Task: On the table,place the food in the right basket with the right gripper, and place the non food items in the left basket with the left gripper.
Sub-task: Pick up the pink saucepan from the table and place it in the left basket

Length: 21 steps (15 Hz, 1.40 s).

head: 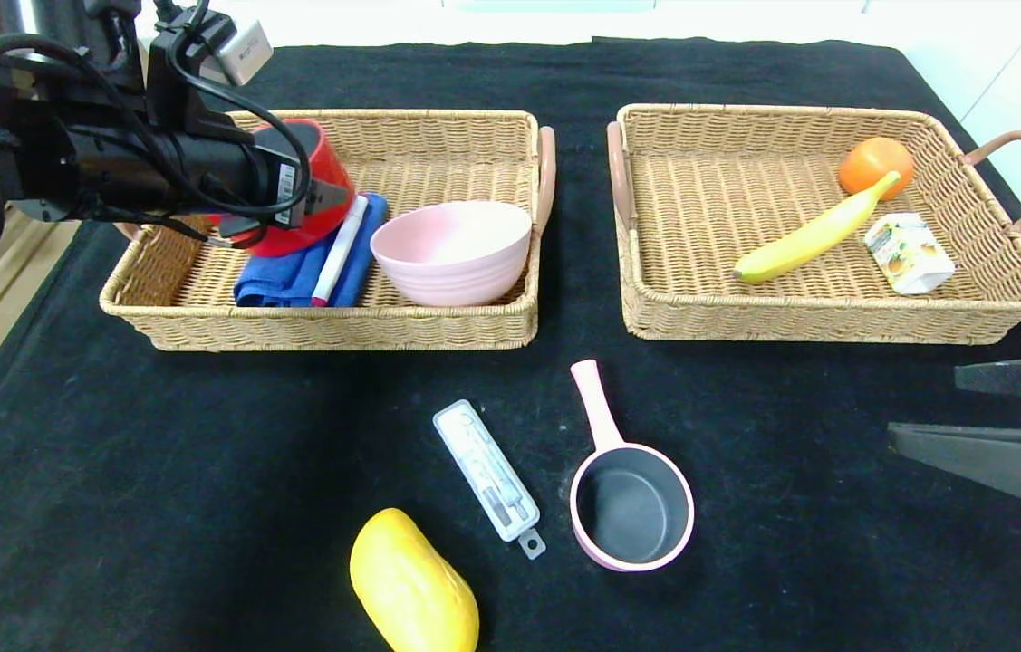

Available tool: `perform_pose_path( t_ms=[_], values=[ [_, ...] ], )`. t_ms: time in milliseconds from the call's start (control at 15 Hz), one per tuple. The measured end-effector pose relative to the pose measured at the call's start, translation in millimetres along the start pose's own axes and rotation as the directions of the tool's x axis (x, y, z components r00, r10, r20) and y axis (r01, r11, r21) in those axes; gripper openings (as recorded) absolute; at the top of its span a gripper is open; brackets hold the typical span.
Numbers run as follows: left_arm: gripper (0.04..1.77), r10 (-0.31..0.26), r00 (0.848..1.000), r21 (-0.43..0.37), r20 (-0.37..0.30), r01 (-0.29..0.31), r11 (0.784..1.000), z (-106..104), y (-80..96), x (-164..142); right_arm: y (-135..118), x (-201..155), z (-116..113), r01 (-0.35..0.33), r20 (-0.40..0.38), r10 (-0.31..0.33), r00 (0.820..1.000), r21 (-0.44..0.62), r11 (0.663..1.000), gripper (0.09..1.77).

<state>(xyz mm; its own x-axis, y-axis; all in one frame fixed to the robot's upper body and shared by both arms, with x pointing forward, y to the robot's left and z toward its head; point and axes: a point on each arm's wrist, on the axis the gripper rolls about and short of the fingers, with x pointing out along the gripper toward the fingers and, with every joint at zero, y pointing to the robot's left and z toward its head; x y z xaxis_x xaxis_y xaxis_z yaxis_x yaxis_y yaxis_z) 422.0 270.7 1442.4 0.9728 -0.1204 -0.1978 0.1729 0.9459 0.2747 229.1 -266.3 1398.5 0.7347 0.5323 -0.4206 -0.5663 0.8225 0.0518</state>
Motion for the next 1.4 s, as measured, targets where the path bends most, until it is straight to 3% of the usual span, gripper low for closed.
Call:
perform_pose_path(
  t_ms=[467,800,1000,1200,1400],
  values=[
    [1.55,-0.013,0.999,-0.003,-0.033,0.013,1.000,3,-3.0,-19,0,0,0,0.001,0.000,-0.001,1.000,0.000,1.000,1.71],
    [1.63,-0.085,0.995,0.017,-0.051,0.086,0.996,15,-20.2,-63,0,1,0,0.001,-0.003,-0.001,1.000,0.001,1.000,1.71],
    [1.66,-0.069,0.993,0.038,-0.095,0.073,0.997,17,-31.6,-88,0,1,0,0.001,-0.003,-0.001,1.000,0.001,1.000,1.71],
    [1.68,-0.092,0.991,-0.019,-0.096,0.090,0.996,19,-42.7,-102,0,1,0,0.002,-0.002,-0.002,1.000,0.001,1.000,1.71],
    [1.69,-0.121,0.983,-0.075,-0.140,0.111,0.991,16,-52.8,-110,0,1,1,0.003,0.001,-0.003,1.000,0.001,1.000,1.71]
  ],
)
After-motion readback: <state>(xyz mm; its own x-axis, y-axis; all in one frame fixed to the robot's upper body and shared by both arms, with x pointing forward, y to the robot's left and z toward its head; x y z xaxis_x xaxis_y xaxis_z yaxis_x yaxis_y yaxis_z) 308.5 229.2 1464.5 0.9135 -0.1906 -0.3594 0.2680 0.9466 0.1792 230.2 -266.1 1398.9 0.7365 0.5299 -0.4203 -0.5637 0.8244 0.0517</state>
